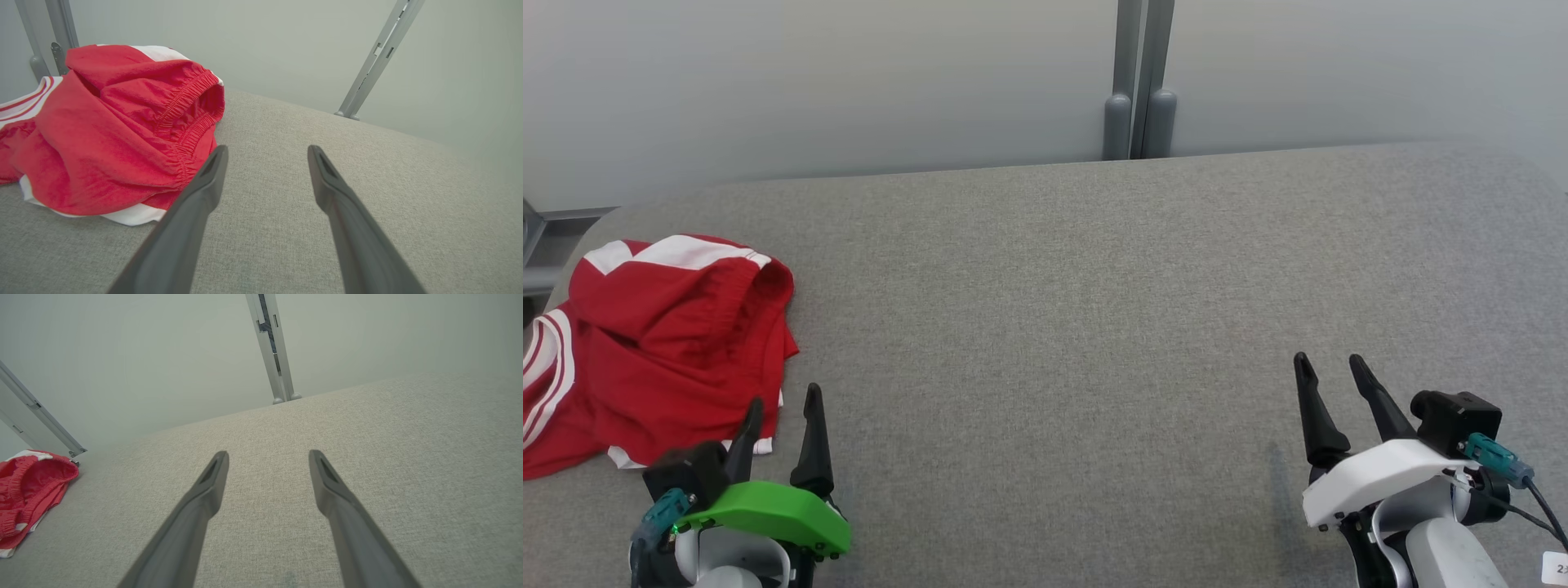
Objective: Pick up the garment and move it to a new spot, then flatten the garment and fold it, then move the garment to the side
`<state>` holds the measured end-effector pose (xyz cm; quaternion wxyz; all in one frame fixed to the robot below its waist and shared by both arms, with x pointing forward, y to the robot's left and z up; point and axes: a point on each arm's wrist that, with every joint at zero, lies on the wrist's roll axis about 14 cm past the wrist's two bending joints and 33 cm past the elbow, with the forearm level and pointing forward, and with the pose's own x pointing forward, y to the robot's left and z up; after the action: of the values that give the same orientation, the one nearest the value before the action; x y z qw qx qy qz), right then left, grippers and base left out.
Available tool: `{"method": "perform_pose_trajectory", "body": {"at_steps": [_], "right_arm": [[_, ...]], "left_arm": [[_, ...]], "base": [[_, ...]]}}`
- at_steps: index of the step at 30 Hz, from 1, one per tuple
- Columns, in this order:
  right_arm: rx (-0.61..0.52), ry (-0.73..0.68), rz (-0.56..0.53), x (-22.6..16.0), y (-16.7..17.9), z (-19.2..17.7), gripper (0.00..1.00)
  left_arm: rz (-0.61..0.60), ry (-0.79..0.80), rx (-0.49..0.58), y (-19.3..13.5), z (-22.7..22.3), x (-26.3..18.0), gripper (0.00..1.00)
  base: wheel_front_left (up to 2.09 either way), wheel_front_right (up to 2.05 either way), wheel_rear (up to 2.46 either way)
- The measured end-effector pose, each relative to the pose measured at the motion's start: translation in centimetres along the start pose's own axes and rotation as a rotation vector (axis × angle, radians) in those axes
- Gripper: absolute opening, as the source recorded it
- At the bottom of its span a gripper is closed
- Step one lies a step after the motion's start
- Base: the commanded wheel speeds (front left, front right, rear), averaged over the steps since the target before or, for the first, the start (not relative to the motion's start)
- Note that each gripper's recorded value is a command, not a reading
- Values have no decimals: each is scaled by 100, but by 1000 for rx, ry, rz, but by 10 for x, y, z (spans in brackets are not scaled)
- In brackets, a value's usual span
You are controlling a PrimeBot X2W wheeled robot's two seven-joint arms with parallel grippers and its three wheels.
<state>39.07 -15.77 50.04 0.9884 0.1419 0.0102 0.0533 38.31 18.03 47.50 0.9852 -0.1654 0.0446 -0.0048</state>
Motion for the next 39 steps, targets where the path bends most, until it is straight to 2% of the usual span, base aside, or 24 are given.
{"method": "perform_pose_trajectory", "body": {"at_steps": [11, 17, 27, 39], "right_arm": [[-76, -6, 37, 1, 10, 0, 100], [-51, -1, 46, 1, 14, -2, 100], [-127, 6, 61, 1, 16, -5, 100], [-194, 13, 78, 4, 19, -8, 100]], "left_arm": [[-39, -24, 64, -7, 3, 0, 100], [-45, -37, 92, -7, 5, 0, 100], [-75, -46, 153, -12, 6, -2, 100], [-87, -60, 177, -14, 6, -1, 100]], "base": [[0, 0, 0], [0, 0, 0], [0, 0, 0], [0, 0, 0]]}}
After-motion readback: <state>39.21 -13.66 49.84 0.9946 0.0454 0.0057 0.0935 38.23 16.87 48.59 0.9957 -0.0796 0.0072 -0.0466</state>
